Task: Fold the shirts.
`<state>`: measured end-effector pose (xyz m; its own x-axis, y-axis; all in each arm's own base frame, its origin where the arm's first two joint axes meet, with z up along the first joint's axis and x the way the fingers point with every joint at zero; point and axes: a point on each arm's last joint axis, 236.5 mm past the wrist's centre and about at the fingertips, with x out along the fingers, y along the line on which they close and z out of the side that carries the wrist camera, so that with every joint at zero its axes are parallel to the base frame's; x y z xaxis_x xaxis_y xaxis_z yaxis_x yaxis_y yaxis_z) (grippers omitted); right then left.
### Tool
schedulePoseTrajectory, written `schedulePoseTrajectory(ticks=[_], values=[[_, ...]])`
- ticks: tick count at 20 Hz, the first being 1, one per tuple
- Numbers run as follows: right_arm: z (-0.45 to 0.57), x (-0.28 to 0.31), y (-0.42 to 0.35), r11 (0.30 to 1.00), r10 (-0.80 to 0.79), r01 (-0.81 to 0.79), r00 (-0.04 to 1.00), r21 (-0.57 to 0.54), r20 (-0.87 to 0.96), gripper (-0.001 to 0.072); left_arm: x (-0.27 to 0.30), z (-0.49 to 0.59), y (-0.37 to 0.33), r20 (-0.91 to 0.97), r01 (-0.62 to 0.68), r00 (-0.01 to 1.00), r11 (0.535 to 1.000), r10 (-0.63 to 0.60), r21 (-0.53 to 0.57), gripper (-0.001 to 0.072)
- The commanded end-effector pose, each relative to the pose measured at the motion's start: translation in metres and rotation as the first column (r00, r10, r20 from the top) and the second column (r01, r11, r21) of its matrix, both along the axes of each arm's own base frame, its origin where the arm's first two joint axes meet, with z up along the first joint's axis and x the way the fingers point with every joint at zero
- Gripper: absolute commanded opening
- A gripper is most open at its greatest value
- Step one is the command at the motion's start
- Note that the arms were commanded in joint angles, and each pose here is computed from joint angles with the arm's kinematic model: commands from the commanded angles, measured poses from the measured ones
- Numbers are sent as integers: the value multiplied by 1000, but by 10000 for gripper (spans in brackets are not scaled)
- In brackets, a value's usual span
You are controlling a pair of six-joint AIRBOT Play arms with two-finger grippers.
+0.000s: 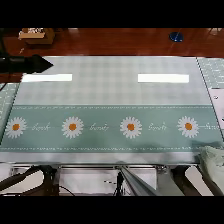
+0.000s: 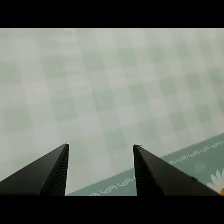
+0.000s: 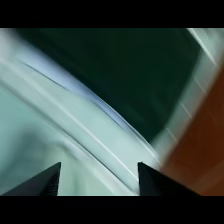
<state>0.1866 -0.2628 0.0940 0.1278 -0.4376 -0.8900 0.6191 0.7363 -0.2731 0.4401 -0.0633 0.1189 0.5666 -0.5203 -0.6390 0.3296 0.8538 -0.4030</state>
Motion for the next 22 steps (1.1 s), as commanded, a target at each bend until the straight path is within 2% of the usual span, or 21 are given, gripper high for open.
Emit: schedulePoseTrajectory(ticks=[1, 3, 4, 6, 7, 10, 22], values=[[2, 160, 127, 878, 449, -467, 879, 101, 163, 538, -7, -48, -44, -104, 129, 988, 985, -117, 116, 496], [-14, 193, 194, 761, 632, -640, 769, 107, 97, 543, -21, -77, -48, -199, 137, 977, 942, -78, 306, 499], [-26, 197, 220, 711, 692, -693, 720, 123, 51, 577, -27, -85, -45, -224, 118, 974, 911, -29, 396, 561], [-48, 192, 255, 664, 737, -723, 675, 191, -7, 578, -35, -93, -44, -241, 107, 970, 858, 21, 503, 646], [-54, 189, 265, 665, 732, -711, 682, 229, -8, 578, -38, -94, -48, -249, 111, 968, 850, 25, 515, 688], [-56, 191, 285, 670, 700, -684, 711, 289, 61, 578, -47, -97, -52, -282, 125, 959, 848, 30, 515, 683], [-56, 191, 288, 665, 699, -685, 711, 298, 73, 578, -47, -97, -52, -280, 124, 959, 848, 30, 515, 668]])
